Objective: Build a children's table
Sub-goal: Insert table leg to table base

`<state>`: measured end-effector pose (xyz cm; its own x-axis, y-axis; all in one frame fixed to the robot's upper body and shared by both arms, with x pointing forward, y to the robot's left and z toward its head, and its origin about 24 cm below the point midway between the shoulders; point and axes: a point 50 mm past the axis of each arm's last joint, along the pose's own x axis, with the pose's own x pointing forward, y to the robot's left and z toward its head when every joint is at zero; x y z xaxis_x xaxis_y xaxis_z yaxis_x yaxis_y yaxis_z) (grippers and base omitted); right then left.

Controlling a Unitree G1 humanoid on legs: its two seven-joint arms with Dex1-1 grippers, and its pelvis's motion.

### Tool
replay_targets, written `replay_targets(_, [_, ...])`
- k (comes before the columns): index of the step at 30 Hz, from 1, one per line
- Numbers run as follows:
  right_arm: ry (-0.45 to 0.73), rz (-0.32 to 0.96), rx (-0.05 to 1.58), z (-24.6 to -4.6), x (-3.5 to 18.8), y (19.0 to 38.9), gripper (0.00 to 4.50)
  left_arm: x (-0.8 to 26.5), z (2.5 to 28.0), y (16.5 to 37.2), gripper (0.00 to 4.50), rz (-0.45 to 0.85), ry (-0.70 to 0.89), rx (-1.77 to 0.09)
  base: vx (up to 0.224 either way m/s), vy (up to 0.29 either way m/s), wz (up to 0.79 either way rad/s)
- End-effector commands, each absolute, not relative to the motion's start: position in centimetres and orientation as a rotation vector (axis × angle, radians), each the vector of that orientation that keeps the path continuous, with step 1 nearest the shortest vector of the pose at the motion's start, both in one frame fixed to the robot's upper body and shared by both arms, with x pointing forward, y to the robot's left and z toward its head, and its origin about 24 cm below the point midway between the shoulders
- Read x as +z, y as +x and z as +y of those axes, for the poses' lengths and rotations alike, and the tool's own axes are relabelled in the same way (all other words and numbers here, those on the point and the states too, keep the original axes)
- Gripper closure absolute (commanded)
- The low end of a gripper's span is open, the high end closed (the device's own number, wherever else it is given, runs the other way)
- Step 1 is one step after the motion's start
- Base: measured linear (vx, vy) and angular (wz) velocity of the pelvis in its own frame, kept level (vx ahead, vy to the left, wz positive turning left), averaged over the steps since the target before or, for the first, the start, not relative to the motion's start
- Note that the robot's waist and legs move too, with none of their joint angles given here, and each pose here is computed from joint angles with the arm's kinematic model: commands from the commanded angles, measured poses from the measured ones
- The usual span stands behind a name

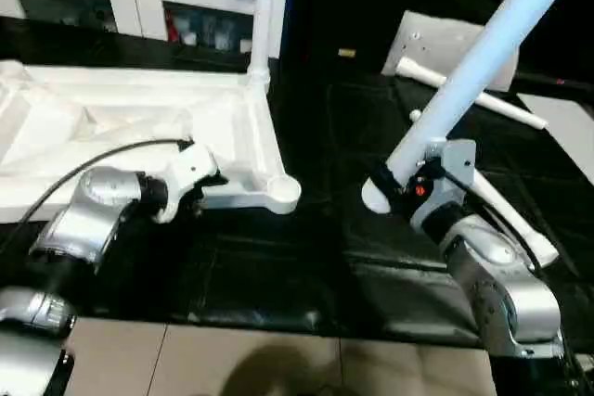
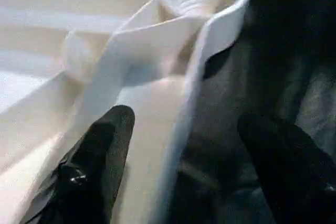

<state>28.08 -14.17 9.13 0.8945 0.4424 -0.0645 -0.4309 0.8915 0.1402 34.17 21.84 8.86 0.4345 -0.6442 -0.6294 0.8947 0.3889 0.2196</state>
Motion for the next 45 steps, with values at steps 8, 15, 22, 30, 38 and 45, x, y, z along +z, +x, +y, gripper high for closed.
replay_targets(8, [0.096, 0.095, 0.476, -14.3, 9.0, 27.5, 2.58, 9.4, 20.6, 35.3, 1.86, 0.516, 0.553, -1.133, 0.0, 0.0, 0.0])
replay_targets(15, [0.106, 0.102, 0.476, -14.0, 8.8, 27.3, 2.58, 9.2, 19.8, 36.0, 2.33, 0.526, 0.539, -1.154, 0.0, 0.0, 0.0])
replay_targets(22, [0.111, 0.102, 0.49, -13.5, 8.8, 27.2, 2.58, 8.6, 19.6, 36.0, 2.98, 0.555, 0.558, -1.162, 0.0, 0.0, 0.0])
replay_targets(30, [0.111, 0.104, 0.5, -13.3, 8.8, 27.2, 2.58, 8.2, 19.9, 36.0, 3.68, 0.594, 0.606, -1.159, 0.0, 0.0, 0.0])
replay_targets(38, [0.108, 0.11, 0.538, -13.1, 8.8, 27.4, 2.58, 8.3, 18.8, 35.6, 4.3, 0.576, 0.482, -1.26, 0.0, 0.0, 0.0])
replay_targets(45, [0.085, 0.107, 0.658, -11.9, 9.4, 27.9, 2.58, 5.7, 18.0, 34.5, 4.5, 0.551, 0.479, -1.244, 0.0, 0.0, 0.0])
